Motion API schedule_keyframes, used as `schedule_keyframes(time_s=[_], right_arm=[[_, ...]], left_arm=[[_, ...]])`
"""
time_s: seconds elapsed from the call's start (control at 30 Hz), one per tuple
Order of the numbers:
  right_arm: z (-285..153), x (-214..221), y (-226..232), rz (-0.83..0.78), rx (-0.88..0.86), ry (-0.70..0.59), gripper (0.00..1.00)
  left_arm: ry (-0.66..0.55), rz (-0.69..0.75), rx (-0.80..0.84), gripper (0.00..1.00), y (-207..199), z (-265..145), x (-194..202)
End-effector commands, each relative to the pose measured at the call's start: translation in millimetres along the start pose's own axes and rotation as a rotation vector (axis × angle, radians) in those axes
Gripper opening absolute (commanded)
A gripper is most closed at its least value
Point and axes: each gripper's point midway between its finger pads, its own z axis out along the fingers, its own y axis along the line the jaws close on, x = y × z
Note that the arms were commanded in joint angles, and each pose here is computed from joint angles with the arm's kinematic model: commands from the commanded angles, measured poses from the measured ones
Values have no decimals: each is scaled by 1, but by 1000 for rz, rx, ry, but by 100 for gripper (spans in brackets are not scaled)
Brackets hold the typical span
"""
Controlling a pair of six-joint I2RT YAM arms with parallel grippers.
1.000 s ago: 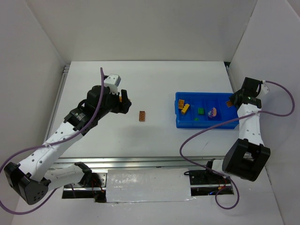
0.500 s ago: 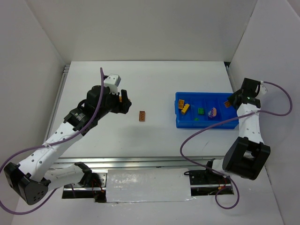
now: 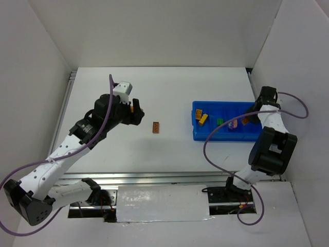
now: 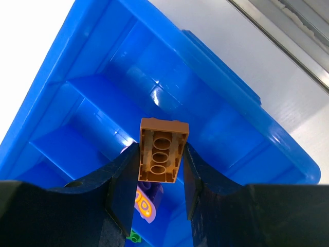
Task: Sort the legos into containers by color
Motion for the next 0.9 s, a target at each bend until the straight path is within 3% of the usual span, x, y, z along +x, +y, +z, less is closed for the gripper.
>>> schedule_keyframes(time_s=[0.0,0.37,0.77,0.87], right_arm=[[-5,-22,9,-38,-19,-39,0],[-13,-39,14,-114,17,-73,0],[4,-32,1,-179,199,-91,0],[5,-32,2,-176,197,-82,14]], left_arm=[[-64,9,27,0,-5,-11,-17],[-97,58,13,0,-15,-25,-19],[-107,61,11,0,-18,-30,-20],[-110,58,12,0,-17,-31,-20]])
